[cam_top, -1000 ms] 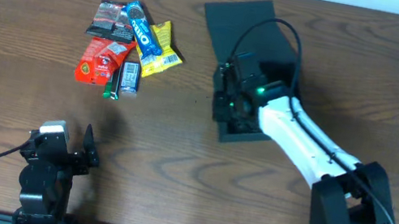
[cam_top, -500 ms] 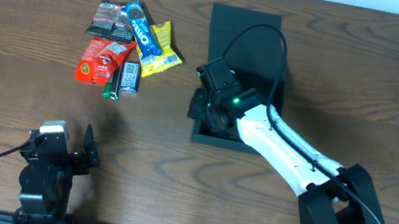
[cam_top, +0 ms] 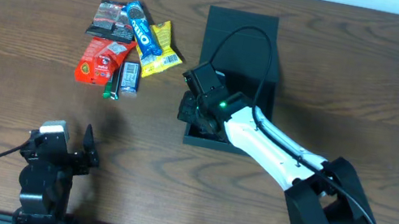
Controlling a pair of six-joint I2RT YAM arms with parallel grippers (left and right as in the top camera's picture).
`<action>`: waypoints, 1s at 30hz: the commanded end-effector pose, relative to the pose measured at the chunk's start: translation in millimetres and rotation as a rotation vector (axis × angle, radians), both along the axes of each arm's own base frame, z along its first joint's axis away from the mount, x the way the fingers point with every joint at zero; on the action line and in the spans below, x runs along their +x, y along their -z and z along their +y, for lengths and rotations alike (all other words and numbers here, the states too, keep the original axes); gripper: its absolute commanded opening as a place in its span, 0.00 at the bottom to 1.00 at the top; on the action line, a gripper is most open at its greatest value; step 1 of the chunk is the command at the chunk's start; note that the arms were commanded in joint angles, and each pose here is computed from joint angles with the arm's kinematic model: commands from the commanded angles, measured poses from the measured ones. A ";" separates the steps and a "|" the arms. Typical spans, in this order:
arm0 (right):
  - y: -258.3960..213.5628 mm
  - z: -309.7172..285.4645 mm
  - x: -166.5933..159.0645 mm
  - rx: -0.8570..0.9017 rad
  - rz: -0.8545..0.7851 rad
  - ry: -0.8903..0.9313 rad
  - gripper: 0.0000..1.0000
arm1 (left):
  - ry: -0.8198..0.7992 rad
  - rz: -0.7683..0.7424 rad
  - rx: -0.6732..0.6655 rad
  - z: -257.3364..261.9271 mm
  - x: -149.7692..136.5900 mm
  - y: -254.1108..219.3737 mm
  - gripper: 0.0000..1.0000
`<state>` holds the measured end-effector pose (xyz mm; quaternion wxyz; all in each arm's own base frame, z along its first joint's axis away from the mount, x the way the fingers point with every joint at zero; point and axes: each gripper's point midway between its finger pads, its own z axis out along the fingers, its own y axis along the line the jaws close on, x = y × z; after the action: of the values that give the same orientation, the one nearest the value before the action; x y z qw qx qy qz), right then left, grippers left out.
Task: Pack container
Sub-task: 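Push the black box further left and forward with the right gripper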
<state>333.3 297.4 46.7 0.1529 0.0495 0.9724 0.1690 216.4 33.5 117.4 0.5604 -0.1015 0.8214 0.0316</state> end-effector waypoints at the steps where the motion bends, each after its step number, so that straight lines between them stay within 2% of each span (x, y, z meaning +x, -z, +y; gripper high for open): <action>1: 3.2 17.8 -4.3 0.008 -0.004 -0.065 0.02 | -0.012 0.014 -0.015 1.4 -0.5 8.5 0.95; 12: -5.7 33.7 -5.7 0.032 -0.033 -0.094 0.01 | -0.012 0.014 -0.015 1.4 -0.5 8.5 0.95; 22: -7.9 34.0 -0.4 0.078 -0.009 0.035 0.01 | -0.012 0.014 -0.015 1.4 -0.5 8.5 0.95; 28: -8.7 34.9 0.3 0.083 -0.012 0.036 0.02 | -0.012 0.014 -0.015 1.4 -0.5 8.5 0.95; 29: -8.5 34.8 0.1 0.081 -0.012 0.034 0.07 | -0.012 0.014 -0.015 1.4 -0.5 8.5 0.95; 30: -9.1 35.8 -0.5 0.085 -0.010 0.027 0.24 | -0.012 0.014 -0.015 1.4 -0.5 8.5 0.95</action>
<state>333.4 322.5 53.2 0.1674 0.0589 0.9655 0.1908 216.4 33.6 117.4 0.5604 -0.1016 0.8214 0.0317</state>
